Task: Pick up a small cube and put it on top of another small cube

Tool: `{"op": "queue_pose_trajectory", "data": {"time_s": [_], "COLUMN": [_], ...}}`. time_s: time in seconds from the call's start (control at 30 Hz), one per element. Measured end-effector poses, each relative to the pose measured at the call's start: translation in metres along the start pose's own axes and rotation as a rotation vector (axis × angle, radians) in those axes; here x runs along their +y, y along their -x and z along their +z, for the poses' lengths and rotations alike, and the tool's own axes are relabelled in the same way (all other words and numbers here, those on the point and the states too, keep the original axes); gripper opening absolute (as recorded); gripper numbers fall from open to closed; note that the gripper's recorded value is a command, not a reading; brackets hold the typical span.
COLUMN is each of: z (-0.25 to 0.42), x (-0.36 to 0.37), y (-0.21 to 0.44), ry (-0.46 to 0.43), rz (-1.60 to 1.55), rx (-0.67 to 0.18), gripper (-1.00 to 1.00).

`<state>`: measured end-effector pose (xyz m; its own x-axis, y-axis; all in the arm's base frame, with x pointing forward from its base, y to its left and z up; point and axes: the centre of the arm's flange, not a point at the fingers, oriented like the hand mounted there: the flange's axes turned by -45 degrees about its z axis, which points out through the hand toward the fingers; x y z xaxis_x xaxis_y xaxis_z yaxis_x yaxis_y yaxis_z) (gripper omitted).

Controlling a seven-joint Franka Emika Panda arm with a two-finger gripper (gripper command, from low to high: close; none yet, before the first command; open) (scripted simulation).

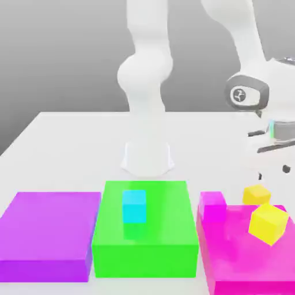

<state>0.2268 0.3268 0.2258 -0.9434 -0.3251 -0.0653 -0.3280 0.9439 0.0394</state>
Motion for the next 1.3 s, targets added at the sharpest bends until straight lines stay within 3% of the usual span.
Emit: {"op": "queue_pose_trajectory", "data": {"time_s": [0.43, 0.87, 0.9, 1.3], "z": [0.018, 0.086, 0.092, 0.067], "x": [0.008, -0.011, -0.013, -0.004], "y": [0.003, -0.024, -0.028, -0.014], "ry": [-0.004, -0.035, -0.037, -0.028], "rz": [-0.023, -0.01, -0.008, -0.017], "rx": [-0.023, 0.047, 0.056, 0.023], "gripper": [0.0, 0.0, -1.0, -1.0]}}
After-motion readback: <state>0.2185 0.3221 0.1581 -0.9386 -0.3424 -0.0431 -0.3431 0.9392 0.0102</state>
